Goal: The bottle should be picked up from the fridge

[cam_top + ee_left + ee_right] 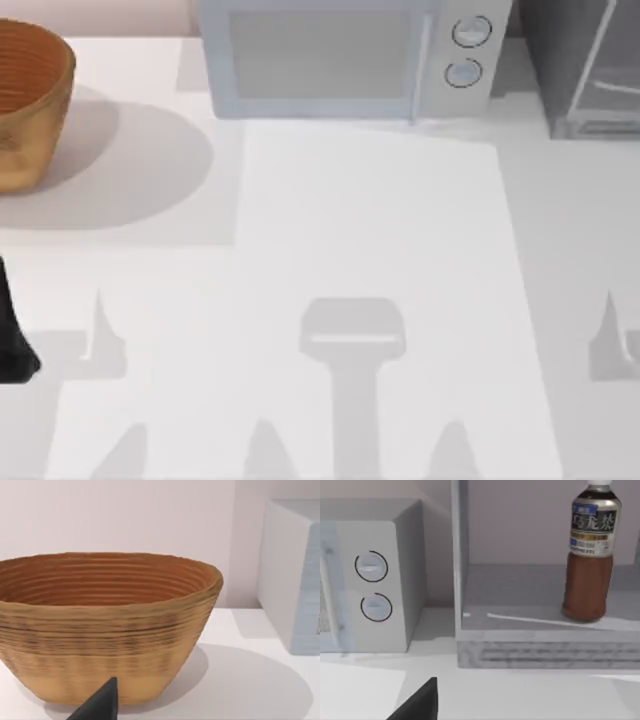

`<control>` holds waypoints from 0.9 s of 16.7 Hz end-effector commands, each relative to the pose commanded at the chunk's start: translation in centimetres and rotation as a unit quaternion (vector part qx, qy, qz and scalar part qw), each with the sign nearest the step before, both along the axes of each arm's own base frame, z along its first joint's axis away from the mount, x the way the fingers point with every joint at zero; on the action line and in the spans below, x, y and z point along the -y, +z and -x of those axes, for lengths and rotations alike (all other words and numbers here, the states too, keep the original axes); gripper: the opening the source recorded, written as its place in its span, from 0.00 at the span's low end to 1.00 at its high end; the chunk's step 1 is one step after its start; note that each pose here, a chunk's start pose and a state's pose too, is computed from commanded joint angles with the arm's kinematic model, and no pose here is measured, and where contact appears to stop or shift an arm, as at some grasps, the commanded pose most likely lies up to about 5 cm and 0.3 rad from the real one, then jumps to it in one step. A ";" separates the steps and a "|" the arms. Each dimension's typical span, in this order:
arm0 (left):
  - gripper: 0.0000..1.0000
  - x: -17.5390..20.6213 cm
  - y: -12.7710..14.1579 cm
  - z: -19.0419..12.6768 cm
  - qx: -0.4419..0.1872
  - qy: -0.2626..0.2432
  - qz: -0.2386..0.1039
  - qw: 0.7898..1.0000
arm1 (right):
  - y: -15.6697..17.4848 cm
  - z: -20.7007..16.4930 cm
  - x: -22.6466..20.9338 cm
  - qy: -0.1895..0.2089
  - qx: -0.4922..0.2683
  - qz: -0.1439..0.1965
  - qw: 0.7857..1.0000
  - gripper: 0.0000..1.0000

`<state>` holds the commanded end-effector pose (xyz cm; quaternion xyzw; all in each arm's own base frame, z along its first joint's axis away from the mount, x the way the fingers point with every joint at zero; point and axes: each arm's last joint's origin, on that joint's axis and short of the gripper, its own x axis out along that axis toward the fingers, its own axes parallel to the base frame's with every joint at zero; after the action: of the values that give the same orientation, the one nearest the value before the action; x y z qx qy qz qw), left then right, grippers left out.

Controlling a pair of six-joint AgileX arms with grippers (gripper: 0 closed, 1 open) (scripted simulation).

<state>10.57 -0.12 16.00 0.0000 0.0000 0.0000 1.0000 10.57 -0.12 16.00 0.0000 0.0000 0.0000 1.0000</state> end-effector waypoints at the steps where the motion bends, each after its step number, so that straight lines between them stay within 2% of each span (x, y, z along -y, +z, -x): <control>1: 1.00 0.0 0.0 0.0 0.000 0.000 0.000 1.000 | 0.0 0.0 0.0 0.000 0.000 0.000 1.000 1.00; 8: 1.00 0.0 0.0 0.0 0.000 0.000 0.000 1.000 | 1.6 -1.3 0.7 -0.001 0.019 0.005 1.000 1.00; 12: 1.00 0.0 0.0 0.0 0.000 0.000 0.000 1.000 | 2.3 -3.9 2.2 -0.003 0.024 0.010 1.000 1.00; 15: 1.00 0.0 0.0 0.0 0.000 0.000 0.000 1.000 | 1.1 -6.3 4.0 -0.003 0.003 0.006 1.000 1.00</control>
<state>10.57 -0.12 16.00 0.0000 0.0000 0.0000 1.0000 16.89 -4.11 17.07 -0.0063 -0.0034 -0.0035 1.0000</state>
